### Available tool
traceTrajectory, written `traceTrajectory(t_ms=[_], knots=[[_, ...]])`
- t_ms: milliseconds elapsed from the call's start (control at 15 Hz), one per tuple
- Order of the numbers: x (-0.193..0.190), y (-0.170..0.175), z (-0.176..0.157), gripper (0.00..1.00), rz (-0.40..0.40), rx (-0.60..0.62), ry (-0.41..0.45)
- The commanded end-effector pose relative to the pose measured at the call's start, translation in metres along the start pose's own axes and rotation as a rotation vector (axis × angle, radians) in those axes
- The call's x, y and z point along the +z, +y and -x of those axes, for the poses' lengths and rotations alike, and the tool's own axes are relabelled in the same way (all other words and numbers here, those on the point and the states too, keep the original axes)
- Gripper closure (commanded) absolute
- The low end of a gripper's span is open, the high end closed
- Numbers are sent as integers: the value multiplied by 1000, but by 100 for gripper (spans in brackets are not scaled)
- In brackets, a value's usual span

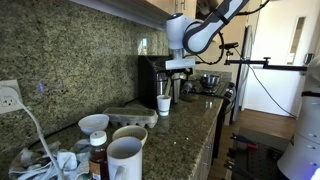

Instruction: Use the wooden spoon to stir the contents in the white bowl

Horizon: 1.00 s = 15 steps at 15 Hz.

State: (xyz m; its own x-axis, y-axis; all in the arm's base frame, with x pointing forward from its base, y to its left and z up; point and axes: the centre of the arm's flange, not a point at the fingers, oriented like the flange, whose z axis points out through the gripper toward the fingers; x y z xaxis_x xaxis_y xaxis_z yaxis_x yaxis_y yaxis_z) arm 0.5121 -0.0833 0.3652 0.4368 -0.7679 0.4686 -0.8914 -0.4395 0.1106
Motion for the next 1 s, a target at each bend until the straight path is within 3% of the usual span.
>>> traceTrajectory(t_ms=[0,533,933], knots=[[-2,8,5,0,16,23,19],[3,2,3,0,10,15,13],[13,0,-2,0,-10,89,43]])
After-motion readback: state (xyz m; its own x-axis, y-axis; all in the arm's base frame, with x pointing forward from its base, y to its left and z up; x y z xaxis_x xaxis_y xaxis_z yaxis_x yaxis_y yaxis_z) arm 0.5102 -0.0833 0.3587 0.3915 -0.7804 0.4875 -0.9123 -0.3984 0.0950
